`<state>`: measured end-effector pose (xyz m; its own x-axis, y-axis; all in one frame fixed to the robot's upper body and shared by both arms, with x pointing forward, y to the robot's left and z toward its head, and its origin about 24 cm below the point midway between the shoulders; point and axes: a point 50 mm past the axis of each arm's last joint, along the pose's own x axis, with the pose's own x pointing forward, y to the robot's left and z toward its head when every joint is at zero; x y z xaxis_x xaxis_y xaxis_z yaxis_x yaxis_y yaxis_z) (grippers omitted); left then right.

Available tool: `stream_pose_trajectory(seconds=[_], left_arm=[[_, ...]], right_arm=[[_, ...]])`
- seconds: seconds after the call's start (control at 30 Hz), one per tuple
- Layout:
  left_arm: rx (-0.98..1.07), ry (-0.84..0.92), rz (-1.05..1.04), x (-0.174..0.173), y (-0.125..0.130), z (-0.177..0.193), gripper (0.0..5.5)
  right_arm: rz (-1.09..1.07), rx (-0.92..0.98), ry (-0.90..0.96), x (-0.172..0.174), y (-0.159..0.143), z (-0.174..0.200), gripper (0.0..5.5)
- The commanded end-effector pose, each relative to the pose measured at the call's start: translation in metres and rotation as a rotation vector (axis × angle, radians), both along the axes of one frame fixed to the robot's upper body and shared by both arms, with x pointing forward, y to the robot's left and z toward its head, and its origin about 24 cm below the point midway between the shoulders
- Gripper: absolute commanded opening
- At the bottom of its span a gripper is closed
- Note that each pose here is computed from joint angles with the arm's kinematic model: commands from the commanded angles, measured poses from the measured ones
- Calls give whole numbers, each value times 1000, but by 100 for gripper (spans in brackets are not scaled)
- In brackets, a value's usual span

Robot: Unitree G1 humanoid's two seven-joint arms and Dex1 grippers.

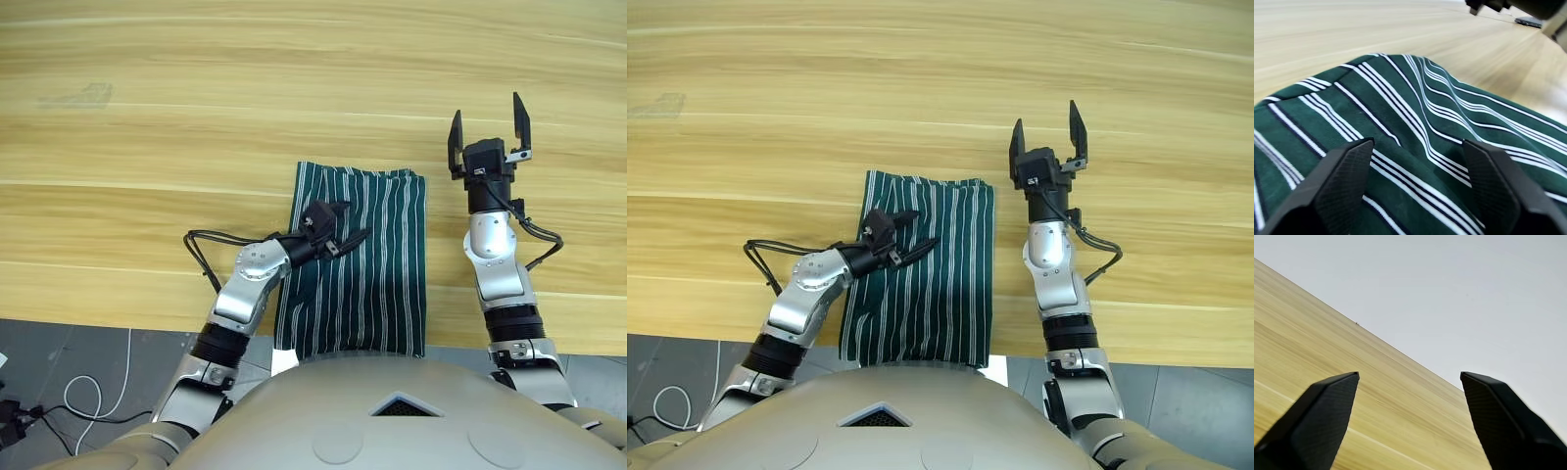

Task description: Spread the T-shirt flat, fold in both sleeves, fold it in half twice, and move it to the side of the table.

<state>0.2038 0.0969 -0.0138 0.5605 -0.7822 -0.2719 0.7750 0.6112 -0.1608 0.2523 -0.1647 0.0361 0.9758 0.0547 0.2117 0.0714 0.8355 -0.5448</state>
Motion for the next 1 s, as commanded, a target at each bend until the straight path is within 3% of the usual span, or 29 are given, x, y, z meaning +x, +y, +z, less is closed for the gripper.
stream_pose_trajectory(seconds=[0.03,0.47,0.77,0.87,1.0], left_arm=[[101,121,79,-1,11,-30,335],[44,103,281,37,-1,-39,335],[-97,126,438,39,-22,-37,335],[-244,-42,400,32,-18,1,335],[-308,-482,293,18,34,91,335]], right_arm=[[-4,-2,4,1,1,-2,384],[7,17,41,-7,4,-12,384],[-15,10,34,-7,-4,-11,384],[-4,-37,-15,-9,-11,-6,384],[68,-361,-81,-23,-44,2,384]])
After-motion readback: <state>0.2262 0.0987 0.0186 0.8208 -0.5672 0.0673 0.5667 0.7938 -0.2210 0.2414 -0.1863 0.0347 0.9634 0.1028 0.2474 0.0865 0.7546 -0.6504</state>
